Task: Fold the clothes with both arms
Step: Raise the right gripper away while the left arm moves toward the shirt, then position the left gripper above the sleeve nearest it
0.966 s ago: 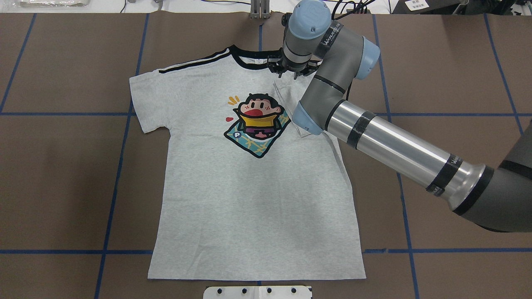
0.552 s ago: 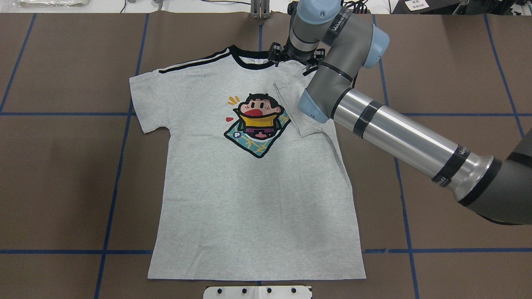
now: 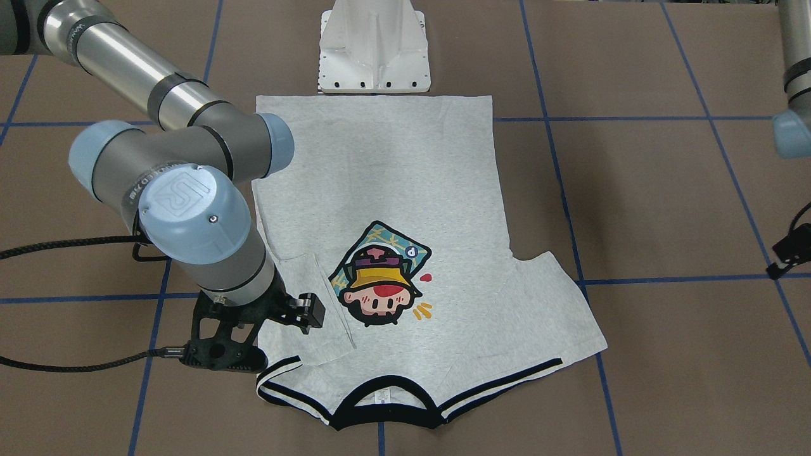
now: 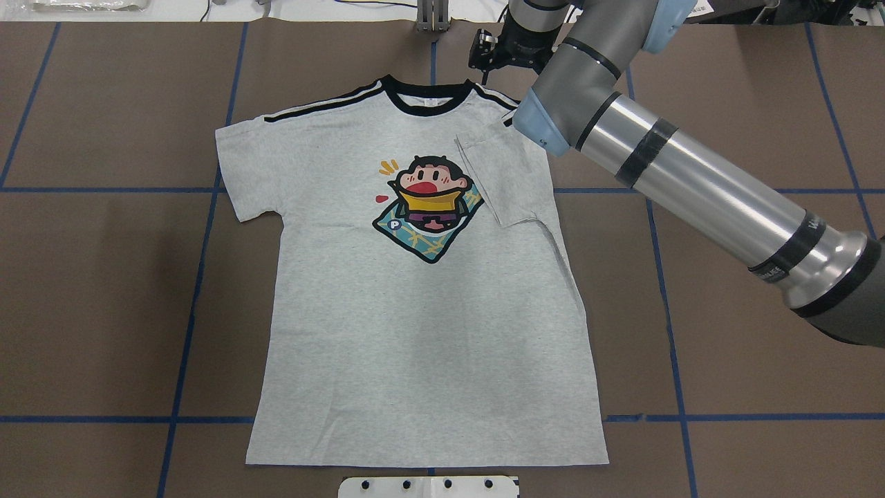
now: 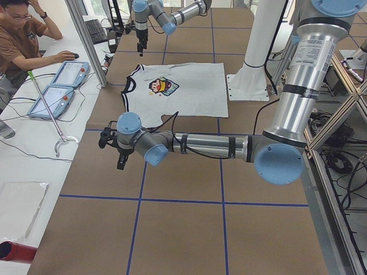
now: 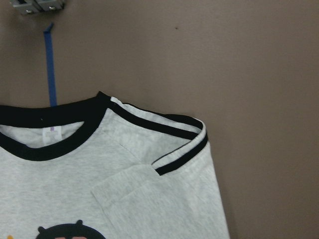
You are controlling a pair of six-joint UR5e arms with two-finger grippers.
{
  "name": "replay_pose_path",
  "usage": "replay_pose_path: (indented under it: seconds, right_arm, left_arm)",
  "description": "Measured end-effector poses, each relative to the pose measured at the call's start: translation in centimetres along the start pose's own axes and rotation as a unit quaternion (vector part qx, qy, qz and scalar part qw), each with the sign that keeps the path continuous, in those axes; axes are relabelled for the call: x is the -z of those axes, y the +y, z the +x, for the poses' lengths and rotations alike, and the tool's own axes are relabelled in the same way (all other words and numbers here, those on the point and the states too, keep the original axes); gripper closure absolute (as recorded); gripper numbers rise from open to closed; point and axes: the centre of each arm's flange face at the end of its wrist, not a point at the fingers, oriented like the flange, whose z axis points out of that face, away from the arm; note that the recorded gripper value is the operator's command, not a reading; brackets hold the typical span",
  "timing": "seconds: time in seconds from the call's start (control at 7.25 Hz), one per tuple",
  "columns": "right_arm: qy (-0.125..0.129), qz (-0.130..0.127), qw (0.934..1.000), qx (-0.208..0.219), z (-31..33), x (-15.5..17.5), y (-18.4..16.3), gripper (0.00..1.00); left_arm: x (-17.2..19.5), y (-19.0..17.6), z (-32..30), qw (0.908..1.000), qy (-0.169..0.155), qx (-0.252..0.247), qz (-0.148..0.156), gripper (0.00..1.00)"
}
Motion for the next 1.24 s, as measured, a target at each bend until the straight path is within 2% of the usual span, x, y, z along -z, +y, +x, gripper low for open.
replay_pose_path:
  seconds: [0.28,0.41,0.69,0.97,1.24]
  right_arm:
    - [0.028,-0.014,0.9986,0.041,6.1,2.3,0.7,0.01]
    - [0.032,-0.02,0.9975,0.06,9.7,2.6,0.7,0.01]
    - [0.03,-0.027,0.9962,0.077,14.3,2.7,0.9,0.01]
    - [0.028,-0.029,0.9961,0.079,15.8,2.4,1.2,0.01]
    - [0.027,-0.03,0.9961,0.078,15.9,2.3,1.3,0.01]
  left_arm:
    - [-5.5,-0.7,9.0,0.9992,0.013,0.039,0.003,0.01]
    - [-7.8,-1.1,13.4,0.9985,0.018,0.052,0.0,0.03]
    - [-11.9,-0.4,20.0,0.9987,0.013,0.048,-0.002,0.14]
    - [-14.4,0.2,21.6,0.9992,-0.001,0.041,-0.001,0.21]
    - [-15.0,0.3,21.7,0.9992,-0.006,0.038,-0.001,0.22]
